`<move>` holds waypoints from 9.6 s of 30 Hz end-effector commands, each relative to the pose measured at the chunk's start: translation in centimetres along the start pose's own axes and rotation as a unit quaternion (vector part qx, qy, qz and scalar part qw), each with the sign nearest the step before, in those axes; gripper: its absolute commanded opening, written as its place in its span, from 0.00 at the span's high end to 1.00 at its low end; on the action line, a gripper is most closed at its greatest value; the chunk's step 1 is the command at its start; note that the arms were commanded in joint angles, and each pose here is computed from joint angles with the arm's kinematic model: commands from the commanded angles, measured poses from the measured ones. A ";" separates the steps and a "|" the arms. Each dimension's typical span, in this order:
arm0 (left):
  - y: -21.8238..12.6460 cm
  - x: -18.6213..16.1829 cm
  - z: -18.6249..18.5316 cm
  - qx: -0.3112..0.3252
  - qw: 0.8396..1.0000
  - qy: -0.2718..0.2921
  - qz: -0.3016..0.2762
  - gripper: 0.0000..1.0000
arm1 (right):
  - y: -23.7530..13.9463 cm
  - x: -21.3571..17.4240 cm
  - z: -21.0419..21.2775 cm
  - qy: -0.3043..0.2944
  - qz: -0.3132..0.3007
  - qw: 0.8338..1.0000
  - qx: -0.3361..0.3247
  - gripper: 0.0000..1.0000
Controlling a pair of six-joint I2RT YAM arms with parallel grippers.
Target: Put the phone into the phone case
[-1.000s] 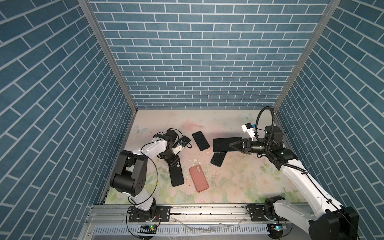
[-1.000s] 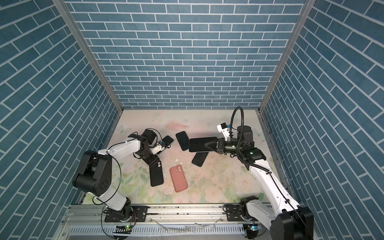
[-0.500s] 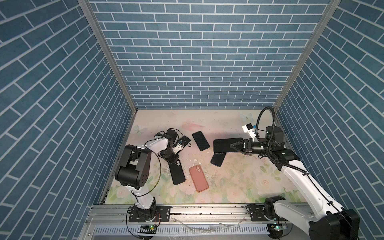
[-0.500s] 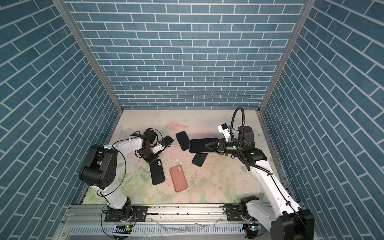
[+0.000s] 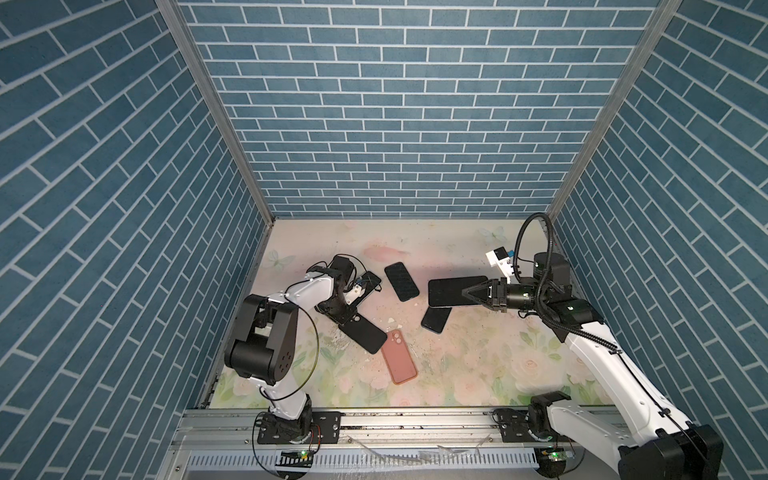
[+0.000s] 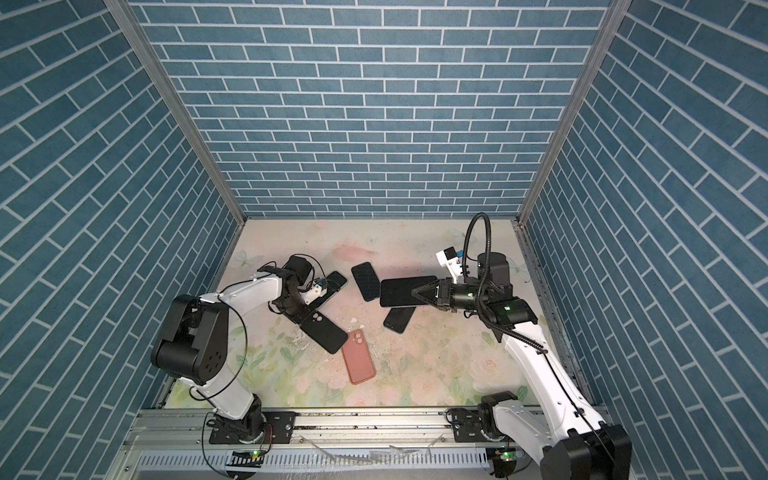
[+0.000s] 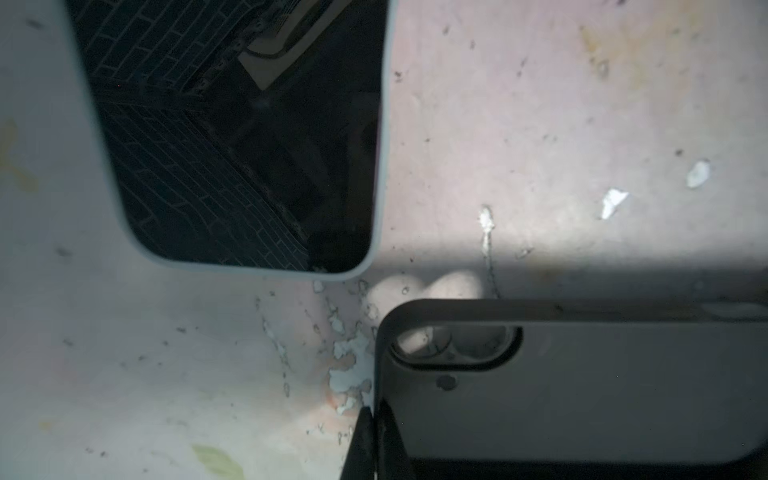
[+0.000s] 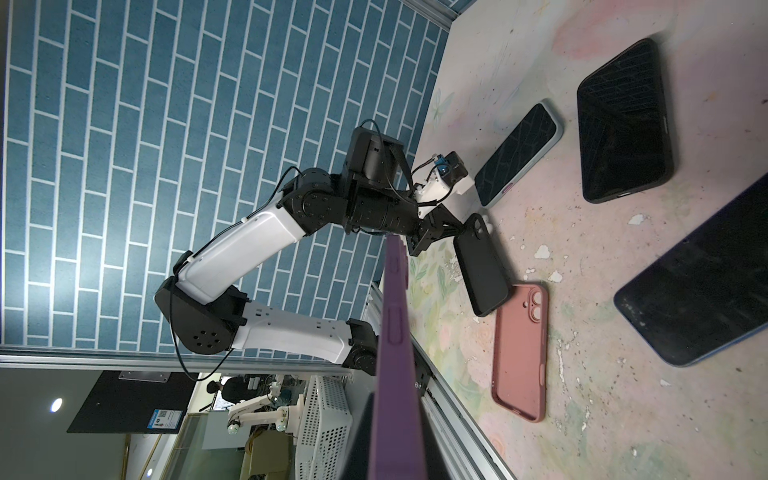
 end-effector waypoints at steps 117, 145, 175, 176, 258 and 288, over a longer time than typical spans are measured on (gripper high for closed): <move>3.6 0.8 -23.2 -0.333 0.885 -0.302 -0.120 0.13 | 4.2 -14.0 -15.2 0.166 0.149 0.952 -0.210 1.00; 3.7 0.8 -22.3 -0.322 0.884 -0.310 -0.135 0.14 | 2.9 -13.7 -16.3 0.128 0.085 0.925 -0.347 0.74; 3.1 1.5 -23.8 -0.343 0.883 -0.289 -0.137 0.20 | 2.9 -10.9 -14.5 0.060 0.128 0.903 -0.406 0.50; 3.2 1.7 -23.9 -0.347 0.879 -0.299 -0.133 0.22 | 2.9 -10.9 -14.5 0.059 0.128 0.902 -0.407 0.51; 8.3 -1.2 -22.4 -0.134 0.974 -0.180 0.012 0.55 | 4.2 -10.0 -14.1 0.042 0.122 0.922 -0.365 0.29; 12.4 -4.1 -21.9 -0.116 0.971 -0.189 0.087 0.84 | 3.9 -9.3 -10.2 -0.002 0.091 0.964 -0.250 0.46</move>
Point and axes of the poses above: each gripper's point midway between its finger pads, its own y axis out along the fingers, its own z axis along the line the jaws close on, x = y × z, the point moved 10 cm from there along -y, back along the fingers, and after that the axes turned 1 degree about y, right-handed, at the moved point
